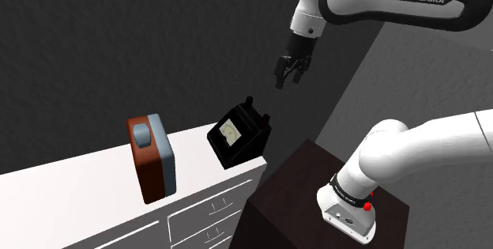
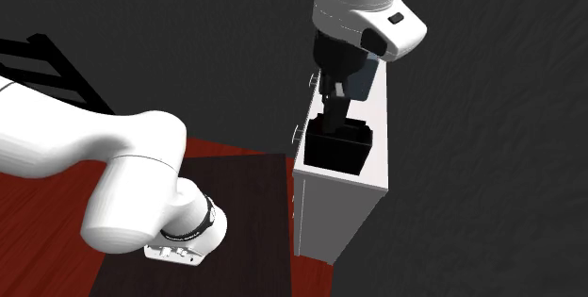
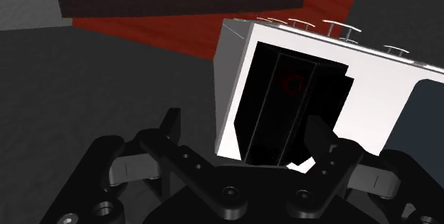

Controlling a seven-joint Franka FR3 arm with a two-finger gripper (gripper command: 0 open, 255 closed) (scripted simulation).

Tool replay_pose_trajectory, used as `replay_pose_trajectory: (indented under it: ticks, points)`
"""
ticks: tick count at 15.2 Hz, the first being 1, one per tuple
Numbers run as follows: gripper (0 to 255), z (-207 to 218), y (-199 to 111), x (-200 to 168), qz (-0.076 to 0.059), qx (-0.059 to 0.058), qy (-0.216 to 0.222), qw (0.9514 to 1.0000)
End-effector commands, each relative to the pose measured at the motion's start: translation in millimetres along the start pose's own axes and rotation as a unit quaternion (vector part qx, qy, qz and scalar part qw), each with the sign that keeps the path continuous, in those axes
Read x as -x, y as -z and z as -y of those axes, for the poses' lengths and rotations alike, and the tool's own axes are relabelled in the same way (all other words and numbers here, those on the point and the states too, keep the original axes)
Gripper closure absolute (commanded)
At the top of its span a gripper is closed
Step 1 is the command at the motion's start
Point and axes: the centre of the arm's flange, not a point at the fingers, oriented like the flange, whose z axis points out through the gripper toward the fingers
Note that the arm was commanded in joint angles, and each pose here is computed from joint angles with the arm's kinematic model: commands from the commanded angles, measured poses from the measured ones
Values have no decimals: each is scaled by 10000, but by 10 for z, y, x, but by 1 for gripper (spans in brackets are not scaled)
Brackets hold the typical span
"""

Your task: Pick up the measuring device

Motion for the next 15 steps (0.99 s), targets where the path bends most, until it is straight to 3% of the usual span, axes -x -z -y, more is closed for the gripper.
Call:
replay_pose_trajectory:
  ticks: [1,7,15]
  points:
    - [0,161,-179,-96,67,17,-263,9996]
    - [0,607,-774,-367,275,77,-971,9949]
    - [0,591,-1173,-385,275,77,-971,9949]
